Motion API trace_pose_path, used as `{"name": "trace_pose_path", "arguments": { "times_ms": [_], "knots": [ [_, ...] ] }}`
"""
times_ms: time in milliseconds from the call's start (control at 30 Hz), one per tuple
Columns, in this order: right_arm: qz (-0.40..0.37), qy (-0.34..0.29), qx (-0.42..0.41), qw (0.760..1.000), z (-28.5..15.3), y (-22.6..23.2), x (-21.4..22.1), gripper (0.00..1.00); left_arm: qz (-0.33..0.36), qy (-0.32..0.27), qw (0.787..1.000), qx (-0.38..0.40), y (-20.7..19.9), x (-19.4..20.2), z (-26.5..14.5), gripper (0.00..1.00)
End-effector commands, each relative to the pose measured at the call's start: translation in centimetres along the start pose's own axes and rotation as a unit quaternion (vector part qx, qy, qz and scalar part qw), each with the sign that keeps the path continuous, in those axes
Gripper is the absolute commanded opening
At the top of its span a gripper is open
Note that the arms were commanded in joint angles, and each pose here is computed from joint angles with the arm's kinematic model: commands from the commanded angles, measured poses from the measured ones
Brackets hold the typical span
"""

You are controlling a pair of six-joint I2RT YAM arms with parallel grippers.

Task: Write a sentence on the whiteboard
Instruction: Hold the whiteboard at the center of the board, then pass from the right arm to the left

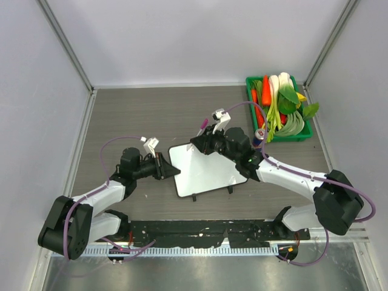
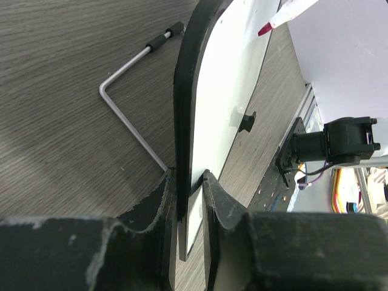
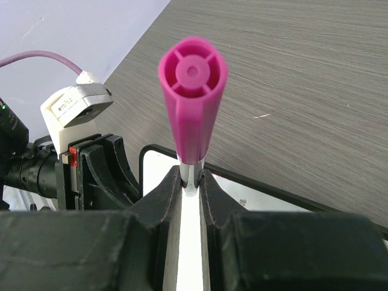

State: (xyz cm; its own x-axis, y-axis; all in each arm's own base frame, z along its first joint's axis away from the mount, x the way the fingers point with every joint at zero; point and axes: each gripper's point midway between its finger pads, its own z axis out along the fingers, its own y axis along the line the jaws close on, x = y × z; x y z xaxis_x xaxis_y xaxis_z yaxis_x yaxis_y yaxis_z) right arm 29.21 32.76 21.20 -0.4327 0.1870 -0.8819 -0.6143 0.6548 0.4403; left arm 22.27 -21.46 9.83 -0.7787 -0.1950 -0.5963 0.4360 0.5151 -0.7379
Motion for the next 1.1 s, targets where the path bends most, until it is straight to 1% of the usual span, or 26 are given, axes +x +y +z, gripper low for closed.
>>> {"name": "trace_pose_path", "arguments": {
  "times_ms": [0,333,367,700,1067],
  "knots": [
    [0.001,-0.052,-0.01,0.999,0.7,1.2,-3.2,0.01,0.014,-0.011,1.0,-0.024,1.1,-0.4,0.1,0.0],
    [0.002,-0.04,0.006,0.999,1.0,0.4,-2.2,0.01,0.016,-0.013,1.0,-0.023,1.0,-0.4,0.0,0.0],
    [0.004,-0.047,0.026,0.999,0.9,-0.4,-2.3,0.01,0.016,-0.013,1.0,-0.023,1.0,-0.4,0.0,0.0],
    [-0.004,-0.042,0.052,0.998,0.7,-1.6,-1.5,0.01,0.017,-0.014,0.999,-0.022,0.9,-0.4,0.0,0.0],
    [-0.011,-0.045,0.093,0.995,0.0,-3.1,-1.8,0.01,0.016,-0.012,1.0,-0.021,0.9,-0.4,0.0,0.0]
  ]
}}
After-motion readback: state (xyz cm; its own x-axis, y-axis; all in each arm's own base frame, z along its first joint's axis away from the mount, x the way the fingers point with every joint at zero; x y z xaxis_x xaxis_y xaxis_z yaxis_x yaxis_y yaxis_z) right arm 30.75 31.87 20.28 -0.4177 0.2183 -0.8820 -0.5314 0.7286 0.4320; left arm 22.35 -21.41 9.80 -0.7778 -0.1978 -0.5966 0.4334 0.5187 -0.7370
